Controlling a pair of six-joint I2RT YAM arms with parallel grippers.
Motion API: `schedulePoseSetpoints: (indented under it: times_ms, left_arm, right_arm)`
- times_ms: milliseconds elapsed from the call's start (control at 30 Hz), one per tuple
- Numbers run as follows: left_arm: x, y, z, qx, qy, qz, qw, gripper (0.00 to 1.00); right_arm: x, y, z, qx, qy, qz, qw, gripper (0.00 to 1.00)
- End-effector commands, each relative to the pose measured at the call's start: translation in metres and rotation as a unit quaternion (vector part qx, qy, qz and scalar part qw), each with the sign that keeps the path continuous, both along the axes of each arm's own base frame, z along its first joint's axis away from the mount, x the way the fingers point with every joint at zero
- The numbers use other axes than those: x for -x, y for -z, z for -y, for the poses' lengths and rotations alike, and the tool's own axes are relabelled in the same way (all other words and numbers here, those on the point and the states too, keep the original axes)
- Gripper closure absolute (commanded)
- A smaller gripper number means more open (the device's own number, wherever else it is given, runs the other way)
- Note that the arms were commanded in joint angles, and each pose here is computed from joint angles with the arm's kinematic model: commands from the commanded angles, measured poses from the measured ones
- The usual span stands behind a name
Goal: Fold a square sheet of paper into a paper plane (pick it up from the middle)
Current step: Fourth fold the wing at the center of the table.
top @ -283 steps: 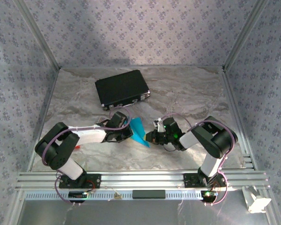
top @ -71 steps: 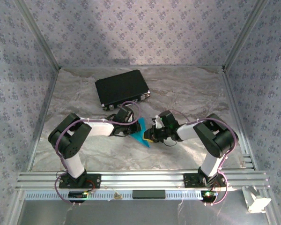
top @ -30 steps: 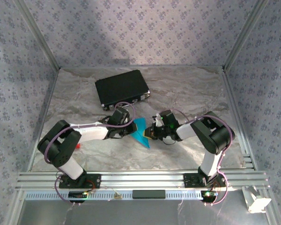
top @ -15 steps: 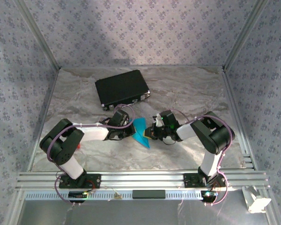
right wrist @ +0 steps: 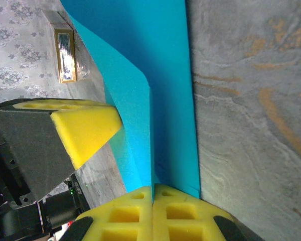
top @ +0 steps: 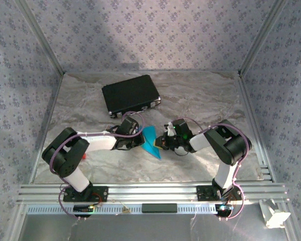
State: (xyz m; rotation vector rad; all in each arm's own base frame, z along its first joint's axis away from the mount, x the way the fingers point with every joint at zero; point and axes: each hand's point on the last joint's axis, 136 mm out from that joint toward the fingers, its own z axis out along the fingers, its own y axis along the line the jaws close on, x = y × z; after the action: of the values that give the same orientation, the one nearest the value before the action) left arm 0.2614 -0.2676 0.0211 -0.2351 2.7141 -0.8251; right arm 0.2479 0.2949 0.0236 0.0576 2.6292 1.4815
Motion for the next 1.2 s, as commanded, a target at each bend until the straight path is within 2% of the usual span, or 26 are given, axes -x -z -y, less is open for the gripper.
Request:
schedulePoseSetpoints:
  times_ms: [0,333,433,867,1167]
  left_arm:
    - [-0.001,-0.008,0.004,-0.004,0.011,0.007,1.0,0.96]
    - [-0.011,-0.051,0.028,0.055,0.039,0.066,0.996,0.93]
    - [-0.014,-0.053,0.035,0.063,0.049,0.069,0.994,0.93]
    - [-0.012,0.005,0.04,0.031,0.051,0.001,0.998,0.96]
    - [-0.006,0.015,0.035,0.018,0.05,-0.015,0.998,0.96]
  right_arm:
    - [0.015,0.03,0.019,0.048,0.017,-0.051,0.997,1.0]
    - [0.017,0.038,0.021,0.057,0.02,-0.06,0.996,1.0]
    - [0.018,0.039,0.022,0.06,0.022,-0.062,0.996,1.0]
    - [0.018,0.04,0.022,0.059,0.021,-0.063,0.996,1.0]
    - [0.018,0.037,0.021,0.054,0.019,-0.061,0.996,1.0]
